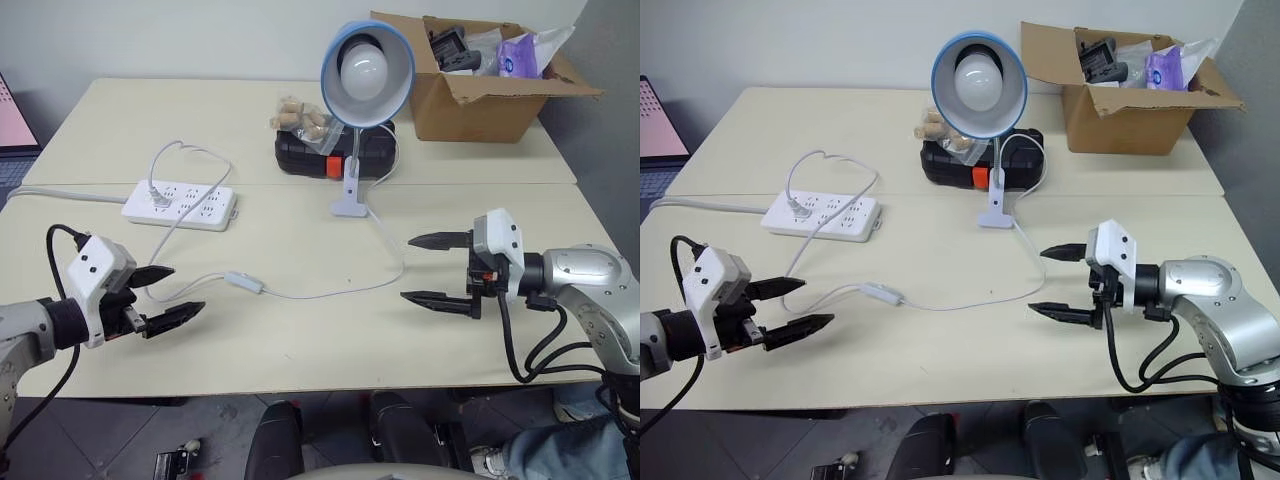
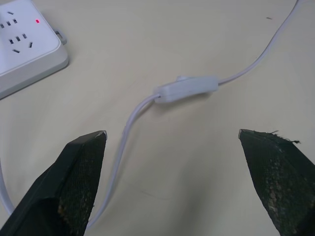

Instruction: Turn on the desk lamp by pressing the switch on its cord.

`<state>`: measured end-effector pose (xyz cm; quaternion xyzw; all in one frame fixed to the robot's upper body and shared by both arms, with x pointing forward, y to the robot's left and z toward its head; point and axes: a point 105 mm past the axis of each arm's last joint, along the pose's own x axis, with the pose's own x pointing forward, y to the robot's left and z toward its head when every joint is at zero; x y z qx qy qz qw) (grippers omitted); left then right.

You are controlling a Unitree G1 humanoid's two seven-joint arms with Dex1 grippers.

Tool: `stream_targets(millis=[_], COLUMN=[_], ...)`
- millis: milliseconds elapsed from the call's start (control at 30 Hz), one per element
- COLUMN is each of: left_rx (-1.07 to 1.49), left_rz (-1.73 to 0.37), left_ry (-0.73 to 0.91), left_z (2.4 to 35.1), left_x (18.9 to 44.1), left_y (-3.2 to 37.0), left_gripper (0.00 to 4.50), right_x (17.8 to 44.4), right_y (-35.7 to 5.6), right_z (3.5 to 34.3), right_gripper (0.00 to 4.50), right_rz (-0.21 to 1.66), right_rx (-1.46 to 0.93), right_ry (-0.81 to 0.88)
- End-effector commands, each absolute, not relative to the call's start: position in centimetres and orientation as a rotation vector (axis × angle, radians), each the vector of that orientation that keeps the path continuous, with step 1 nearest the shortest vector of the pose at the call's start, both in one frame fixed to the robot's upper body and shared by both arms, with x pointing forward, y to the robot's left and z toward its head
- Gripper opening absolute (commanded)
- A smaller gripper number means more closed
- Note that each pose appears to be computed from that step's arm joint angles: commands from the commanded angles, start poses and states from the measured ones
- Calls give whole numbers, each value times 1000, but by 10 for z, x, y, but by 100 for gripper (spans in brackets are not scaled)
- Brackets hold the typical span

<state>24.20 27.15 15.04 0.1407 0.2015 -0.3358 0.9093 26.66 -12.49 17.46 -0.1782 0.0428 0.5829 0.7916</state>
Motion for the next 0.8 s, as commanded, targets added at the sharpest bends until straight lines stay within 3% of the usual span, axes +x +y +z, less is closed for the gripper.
stream_targets(millis=[33, 800], left_rx=[302, 271], left_rz=[-723, -618], left_ry=[401, 367], left_z=[155, 154], left_x=[239, 238], left_y=[266, 270], left_gripper=[447, 447], right_x=[267, 274], right_y=[-126, -116], right_z=[186, 182], right_gripper=[450, 450], right_rz=[1249, 1270], right_rx=[-413, -439], right_ry=[28, 23])
